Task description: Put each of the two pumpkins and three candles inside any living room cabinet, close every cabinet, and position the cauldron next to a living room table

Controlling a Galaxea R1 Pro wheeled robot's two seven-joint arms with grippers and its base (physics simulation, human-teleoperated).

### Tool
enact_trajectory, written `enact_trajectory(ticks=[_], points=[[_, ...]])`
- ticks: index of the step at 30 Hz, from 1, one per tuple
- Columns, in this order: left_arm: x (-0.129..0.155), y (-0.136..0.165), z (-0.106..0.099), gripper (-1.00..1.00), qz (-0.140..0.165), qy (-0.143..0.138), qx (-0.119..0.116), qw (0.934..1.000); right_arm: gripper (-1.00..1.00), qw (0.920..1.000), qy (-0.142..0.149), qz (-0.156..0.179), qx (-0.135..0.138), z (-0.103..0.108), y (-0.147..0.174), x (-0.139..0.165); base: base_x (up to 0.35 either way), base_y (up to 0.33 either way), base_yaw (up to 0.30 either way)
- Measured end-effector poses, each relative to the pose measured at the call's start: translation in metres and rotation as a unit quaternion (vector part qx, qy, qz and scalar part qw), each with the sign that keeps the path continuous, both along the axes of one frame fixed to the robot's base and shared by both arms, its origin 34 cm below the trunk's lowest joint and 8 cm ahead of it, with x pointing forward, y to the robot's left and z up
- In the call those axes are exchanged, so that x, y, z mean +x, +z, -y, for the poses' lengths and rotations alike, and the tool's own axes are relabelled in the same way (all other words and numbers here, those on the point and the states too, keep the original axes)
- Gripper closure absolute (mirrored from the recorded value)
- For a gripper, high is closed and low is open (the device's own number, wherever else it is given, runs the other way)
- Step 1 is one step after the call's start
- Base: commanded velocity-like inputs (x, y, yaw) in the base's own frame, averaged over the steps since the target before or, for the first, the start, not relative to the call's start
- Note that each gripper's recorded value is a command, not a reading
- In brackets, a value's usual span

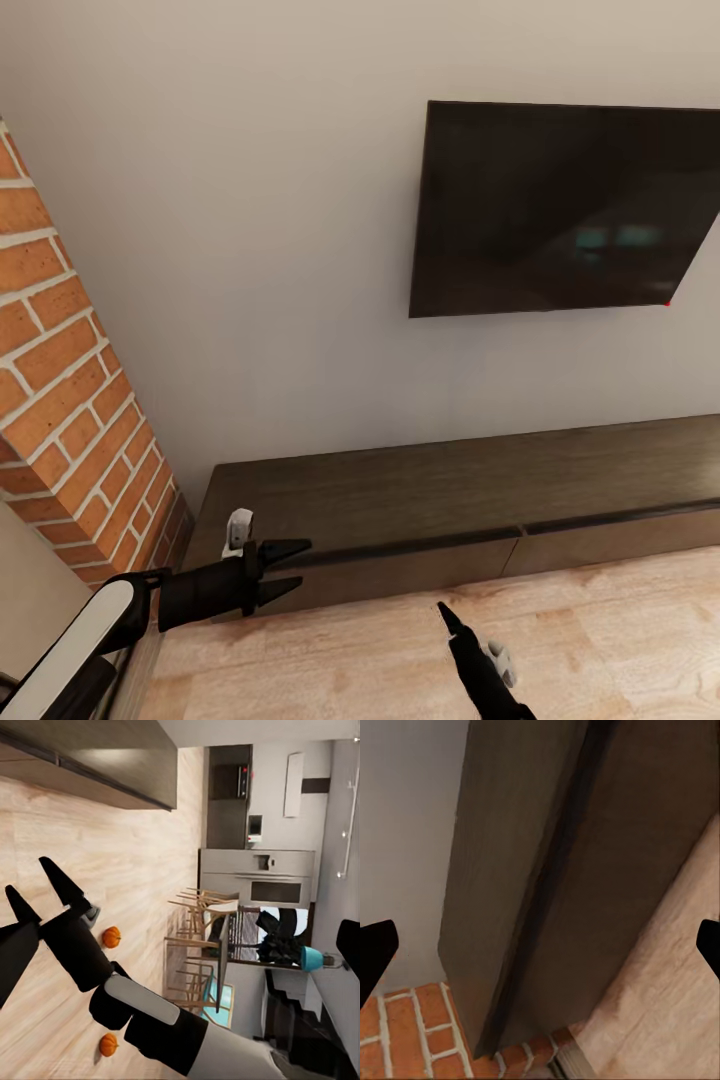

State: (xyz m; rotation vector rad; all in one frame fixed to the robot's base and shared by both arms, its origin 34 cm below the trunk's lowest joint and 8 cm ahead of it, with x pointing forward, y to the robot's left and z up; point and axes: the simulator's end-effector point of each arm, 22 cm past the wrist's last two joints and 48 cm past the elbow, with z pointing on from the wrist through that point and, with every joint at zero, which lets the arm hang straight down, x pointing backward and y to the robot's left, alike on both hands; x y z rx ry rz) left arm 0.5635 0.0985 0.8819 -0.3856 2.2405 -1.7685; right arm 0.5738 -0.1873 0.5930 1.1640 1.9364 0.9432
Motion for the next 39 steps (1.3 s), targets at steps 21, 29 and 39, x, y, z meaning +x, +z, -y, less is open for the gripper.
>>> enact_trajectory(ticks=[21, 29, 39], points=[[-0.001, -0.025, 0.001, -1.00, 0.001, 0.000, -0.006, 1.0000, -1.00, 0.9905, -0.034, 0.125, 0.048, 0.003, 0.026, 0.023, 0.000, 0.000, 0.000], [-0.001, -0.039, 0.001, -1.00, 0.001, 0.000, -0.006, 1.0000, -1.00, 0.9887, -0.031, 0.139, 0.047, 0.003, 0.017, 0.023, 0.000, 0.000, 0.000], [-0.003, -0.056, 0.002, -1.00, 0.002, 0.000, -0.007, 1.0000, -1.00, 0.9730, -0.010, 0.202, 0.111, -0.009, 0.033, 0.020, 0.000, 0.000, 0.000]])
